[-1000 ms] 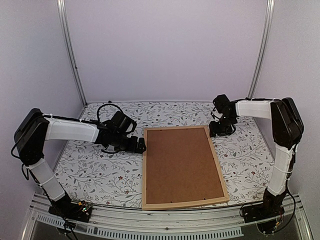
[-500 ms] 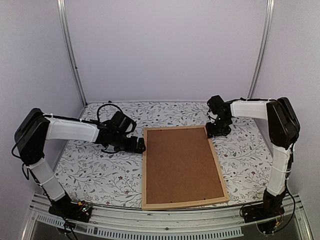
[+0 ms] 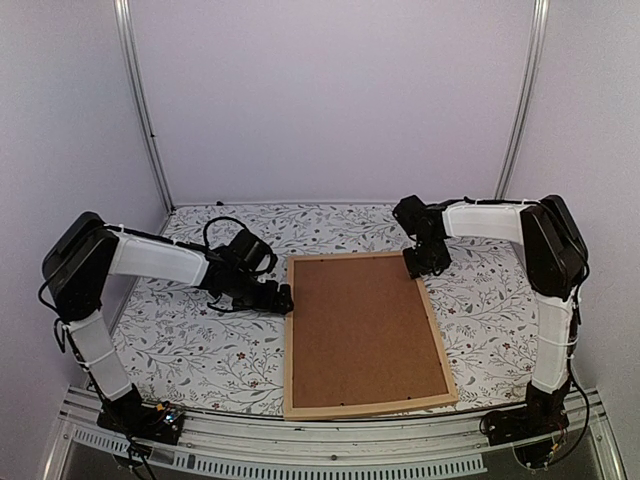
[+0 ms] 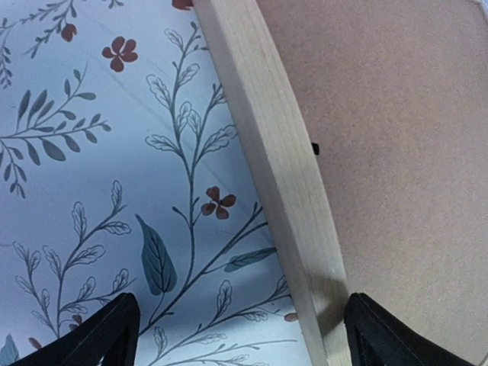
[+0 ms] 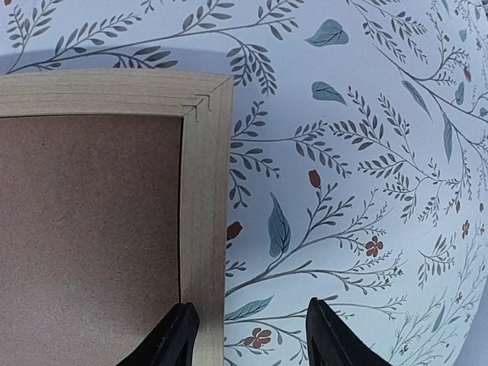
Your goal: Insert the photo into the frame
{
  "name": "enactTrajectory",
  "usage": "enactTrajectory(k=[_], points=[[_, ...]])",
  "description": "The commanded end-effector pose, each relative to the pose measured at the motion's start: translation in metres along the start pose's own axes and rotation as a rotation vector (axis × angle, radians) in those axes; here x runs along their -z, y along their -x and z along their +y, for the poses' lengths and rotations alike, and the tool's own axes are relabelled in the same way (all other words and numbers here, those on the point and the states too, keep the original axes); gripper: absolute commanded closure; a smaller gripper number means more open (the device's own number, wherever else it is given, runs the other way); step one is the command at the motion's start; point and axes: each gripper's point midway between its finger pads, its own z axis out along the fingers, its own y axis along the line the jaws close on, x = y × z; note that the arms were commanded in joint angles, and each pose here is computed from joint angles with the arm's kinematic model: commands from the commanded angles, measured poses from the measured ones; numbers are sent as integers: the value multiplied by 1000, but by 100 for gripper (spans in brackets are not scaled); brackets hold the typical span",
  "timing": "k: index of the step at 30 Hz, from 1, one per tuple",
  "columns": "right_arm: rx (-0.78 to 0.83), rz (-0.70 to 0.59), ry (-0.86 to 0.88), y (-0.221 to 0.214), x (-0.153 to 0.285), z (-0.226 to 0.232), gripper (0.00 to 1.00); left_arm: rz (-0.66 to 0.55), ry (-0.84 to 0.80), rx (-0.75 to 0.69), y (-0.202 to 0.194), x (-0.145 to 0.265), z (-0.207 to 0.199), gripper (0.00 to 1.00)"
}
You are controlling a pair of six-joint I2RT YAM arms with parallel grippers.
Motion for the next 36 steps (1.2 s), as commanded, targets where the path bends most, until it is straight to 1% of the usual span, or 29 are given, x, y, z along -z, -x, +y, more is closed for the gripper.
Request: enactTrajectory(k=[1, 12, 16, 18, 21, 23, 26, 29, 30, 32, 36], points=[[68, 131, 3, -44, -28, 37, 46, 13, -59, 6, 1, -7, -10, 6], [115, 157, -74, -60, -40, 62, 46, 44, -104, -21, -9, -19, -30, 9], [126, 156, -120, -62, -41, 59, 46, 42, -104, -22, -10, -19, -31, 9], [123, 134, -155, -57, -37, 53, 45, 33, -93, -25, -8, -17, -30, 9], [100, 69, -161, -43, -24, 49, 43, 13, -69, -27, -2, -11, -26, 9], [86, 28, -162, -34, -11, 45, 40, 0, -49, -27, 4, -8, -22, 8], [55, -21, -100, -24, 1, 45, 35, -23, -33, -20, 13, -2, -16, 8], [-5, -109, 27, -4, 31, 42, 33, -50, -28, -11, 25, 7, -10, 8], [-31, -144, 66, 4, 45, 38, 32, -58, -23, -8, 29, 9, -8, 8], [-72, -181, 116, 14, 58, 27, 30, -73, -15, -6, 36, 13, -3, 8], [-152, -218, 195, 22, 70, 2, 26, -91, -6, 4, 48, 19, 6, 7]])
